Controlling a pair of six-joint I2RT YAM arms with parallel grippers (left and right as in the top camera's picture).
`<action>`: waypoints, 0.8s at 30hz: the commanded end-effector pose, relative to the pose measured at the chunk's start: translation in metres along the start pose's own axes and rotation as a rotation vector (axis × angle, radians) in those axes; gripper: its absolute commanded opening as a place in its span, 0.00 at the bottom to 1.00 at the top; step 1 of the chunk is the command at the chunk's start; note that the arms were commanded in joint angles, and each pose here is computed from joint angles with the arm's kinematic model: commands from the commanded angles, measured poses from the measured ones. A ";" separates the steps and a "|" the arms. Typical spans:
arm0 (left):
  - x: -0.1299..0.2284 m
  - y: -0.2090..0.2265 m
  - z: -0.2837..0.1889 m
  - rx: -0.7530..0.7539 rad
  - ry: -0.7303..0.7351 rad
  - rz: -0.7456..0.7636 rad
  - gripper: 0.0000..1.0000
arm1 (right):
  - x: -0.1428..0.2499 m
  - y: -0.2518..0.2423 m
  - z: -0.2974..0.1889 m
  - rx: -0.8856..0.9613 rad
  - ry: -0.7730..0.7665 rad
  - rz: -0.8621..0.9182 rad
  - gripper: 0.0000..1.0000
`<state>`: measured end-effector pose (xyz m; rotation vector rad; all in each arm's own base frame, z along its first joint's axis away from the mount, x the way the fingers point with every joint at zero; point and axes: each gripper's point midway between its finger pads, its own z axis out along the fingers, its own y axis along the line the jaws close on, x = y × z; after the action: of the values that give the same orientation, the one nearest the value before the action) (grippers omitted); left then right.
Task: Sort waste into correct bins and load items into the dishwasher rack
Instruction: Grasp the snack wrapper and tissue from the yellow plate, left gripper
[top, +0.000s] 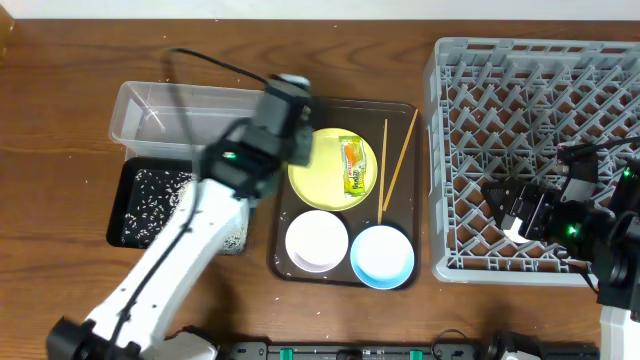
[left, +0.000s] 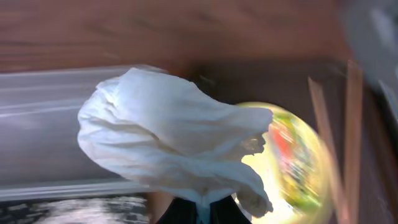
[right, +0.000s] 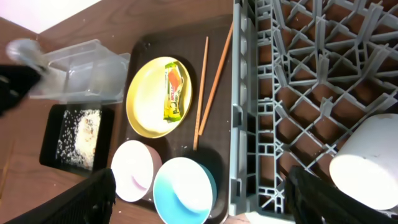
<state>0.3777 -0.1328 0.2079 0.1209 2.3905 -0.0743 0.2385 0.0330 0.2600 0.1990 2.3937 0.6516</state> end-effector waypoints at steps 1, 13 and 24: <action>0.004 0.055 0.025 -0.162 0.036 -0.066 0.06 | -0.002 0.002 -0.003 -0.002 -0.009 -0.015 0.85; 0.022 0.005 0.038 0.122 0.144 -0.076 0.67 | 0.000 0.002 -0.003 -0.002 -0.001 -0.010 0.85; 0.104 -0.112 0.082 0.237 0.325 0.167 0.67 | 0.004 0.001 -0.003 0.000 0.013 0.000 0.85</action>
<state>0.3506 -0.2364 0.1151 0.4454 2.6027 -0.3079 0.2340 0.0343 0.2566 0.2114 2.4160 0.6613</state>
